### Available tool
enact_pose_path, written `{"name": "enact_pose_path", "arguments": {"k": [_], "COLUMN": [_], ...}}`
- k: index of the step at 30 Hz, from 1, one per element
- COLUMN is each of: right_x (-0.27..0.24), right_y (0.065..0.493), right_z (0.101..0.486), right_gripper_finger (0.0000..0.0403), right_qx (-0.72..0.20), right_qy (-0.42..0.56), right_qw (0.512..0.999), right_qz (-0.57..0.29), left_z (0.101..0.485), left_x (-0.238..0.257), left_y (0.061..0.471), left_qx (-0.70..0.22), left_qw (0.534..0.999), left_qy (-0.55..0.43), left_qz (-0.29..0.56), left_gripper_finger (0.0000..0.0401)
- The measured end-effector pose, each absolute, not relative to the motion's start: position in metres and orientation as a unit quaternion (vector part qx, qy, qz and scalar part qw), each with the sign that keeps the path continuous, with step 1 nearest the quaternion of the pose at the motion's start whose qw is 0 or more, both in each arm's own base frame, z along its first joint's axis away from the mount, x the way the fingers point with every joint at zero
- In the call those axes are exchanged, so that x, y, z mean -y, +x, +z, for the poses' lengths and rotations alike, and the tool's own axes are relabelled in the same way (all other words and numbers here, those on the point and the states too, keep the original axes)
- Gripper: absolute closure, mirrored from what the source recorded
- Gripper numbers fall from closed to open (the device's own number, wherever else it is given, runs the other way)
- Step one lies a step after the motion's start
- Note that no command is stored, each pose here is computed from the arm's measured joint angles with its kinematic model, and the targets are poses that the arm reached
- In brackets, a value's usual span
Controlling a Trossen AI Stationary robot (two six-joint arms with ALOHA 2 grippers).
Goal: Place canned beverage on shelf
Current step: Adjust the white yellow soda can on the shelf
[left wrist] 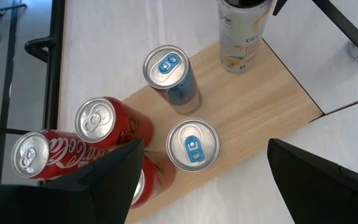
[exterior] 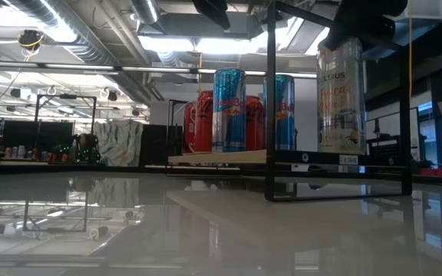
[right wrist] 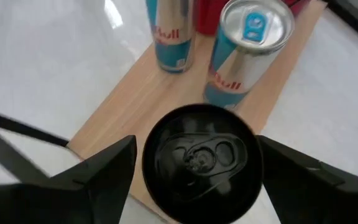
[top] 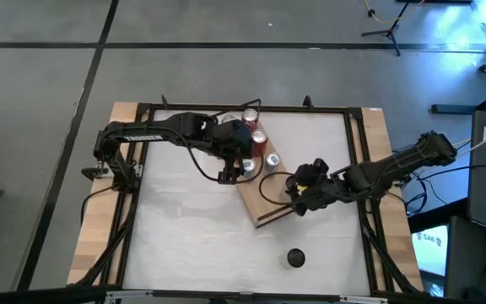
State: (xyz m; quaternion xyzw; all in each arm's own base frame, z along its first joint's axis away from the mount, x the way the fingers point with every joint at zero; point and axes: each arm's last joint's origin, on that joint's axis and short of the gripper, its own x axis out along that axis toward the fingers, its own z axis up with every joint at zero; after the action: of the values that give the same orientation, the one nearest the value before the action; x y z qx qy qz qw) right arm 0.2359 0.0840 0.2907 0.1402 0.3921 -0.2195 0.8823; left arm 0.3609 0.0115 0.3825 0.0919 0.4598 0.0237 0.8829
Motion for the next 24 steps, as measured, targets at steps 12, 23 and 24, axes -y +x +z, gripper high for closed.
{"name": "enact_pose_path", "arguments": {"k": [12,23,24], "right_x": [-0.0856,-0.0815,-0.0793], "right_y": [0.2375,0.2438,0.2453], "right_z": [0.2890,0.2914,0.2919], "right_gripper_finger": [0.0157,0.0146,0.0148], "right_qx": [-0.404,-0.412,-0.412], "right_qy": [0.133,0.066,0.067], "right_qw": [0.882,0.897,0.898], "right_qz": [-0.202,-0.144,-0.138], "left_z": [0.3827,0.3826,0.3826], "left_x": [-0.0115,-0.0115,-0.0116], "left_y": [0.3612,0.3615,0.3615], "left_qx": [-0.458,-0.457,-0.457], "left_qw": [0.884,0.884,0.884], "left_qy": [0.092,0.092,0.092], "left_qz": [0.024,0.024,0.024], "left_gripper_finger": [0.0073,0.0073,0.0073]}}
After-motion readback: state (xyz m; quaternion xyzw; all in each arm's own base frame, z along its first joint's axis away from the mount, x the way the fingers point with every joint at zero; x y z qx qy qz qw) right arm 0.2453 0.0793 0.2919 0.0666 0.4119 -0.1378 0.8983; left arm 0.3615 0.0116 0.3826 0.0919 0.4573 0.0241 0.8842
